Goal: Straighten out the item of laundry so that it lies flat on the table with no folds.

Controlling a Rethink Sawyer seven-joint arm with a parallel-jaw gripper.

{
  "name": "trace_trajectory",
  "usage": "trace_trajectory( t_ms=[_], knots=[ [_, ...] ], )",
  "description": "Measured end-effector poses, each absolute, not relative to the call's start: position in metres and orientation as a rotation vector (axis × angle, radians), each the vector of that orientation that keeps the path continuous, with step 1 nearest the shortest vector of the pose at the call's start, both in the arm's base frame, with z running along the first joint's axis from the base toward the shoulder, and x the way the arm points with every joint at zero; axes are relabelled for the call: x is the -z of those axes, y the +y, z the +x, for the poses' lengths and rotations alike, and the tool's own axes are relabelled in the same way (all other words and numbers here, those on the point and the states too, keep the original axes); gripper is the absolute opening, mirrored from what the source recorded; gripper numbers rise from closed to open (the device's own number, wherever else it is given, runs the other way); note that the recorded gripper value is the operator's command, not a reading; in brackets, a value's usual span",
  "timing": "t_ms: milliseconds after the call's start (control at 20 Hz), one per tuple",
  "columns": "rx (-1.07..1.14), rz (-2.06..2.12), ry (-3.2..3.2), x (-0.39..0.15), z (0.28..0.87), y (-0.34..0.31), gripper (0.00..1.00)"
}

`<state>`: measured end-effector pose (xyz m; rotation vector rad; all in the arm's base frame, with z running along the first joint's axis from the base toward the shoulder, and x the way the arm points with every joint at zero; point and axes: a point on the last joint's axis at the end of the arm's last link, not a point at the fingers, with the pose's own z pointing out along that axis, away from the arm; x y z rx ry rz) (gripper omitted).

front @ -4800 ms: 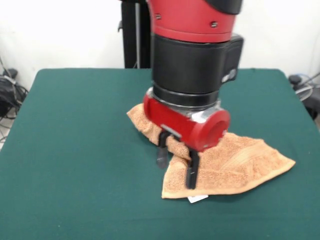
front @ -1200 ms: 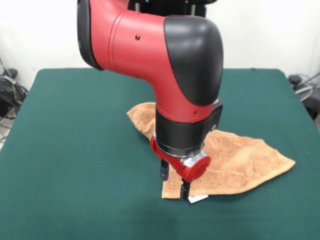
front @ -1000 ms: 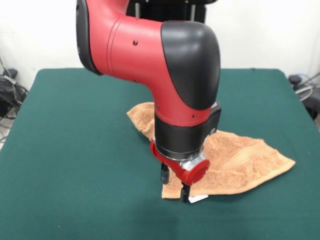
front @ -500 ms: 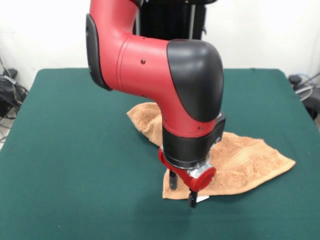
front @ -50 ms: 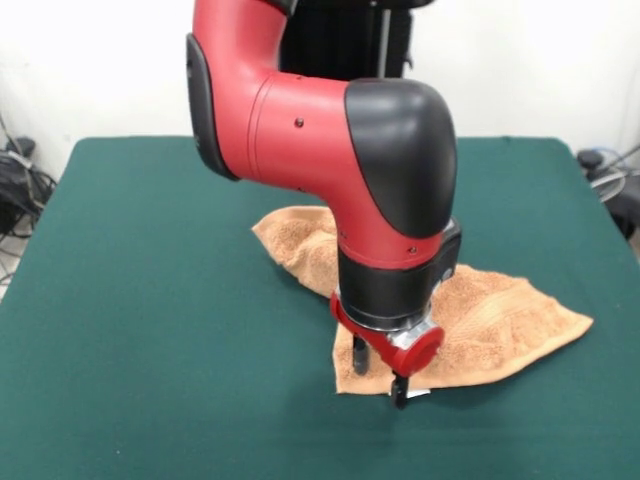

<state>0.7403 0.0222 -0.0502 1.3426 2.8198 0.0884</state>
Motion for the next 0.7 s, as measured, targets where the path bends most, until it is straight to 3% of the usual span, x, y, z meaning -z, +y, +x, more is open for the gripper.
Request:
trace_trajectory(
  t_ms=[450,500,700],
  knots=[
    [-0.107,1.345,2.809,0.0492,0.7372,0.0270,1.00],
    [-0.107,1.342,2.799,0.0498,0.7376,0.0261,0.00],
    [-0.106,1.340,2.786,0.0513,0.7377,0.0249,0.00]
  ],
)
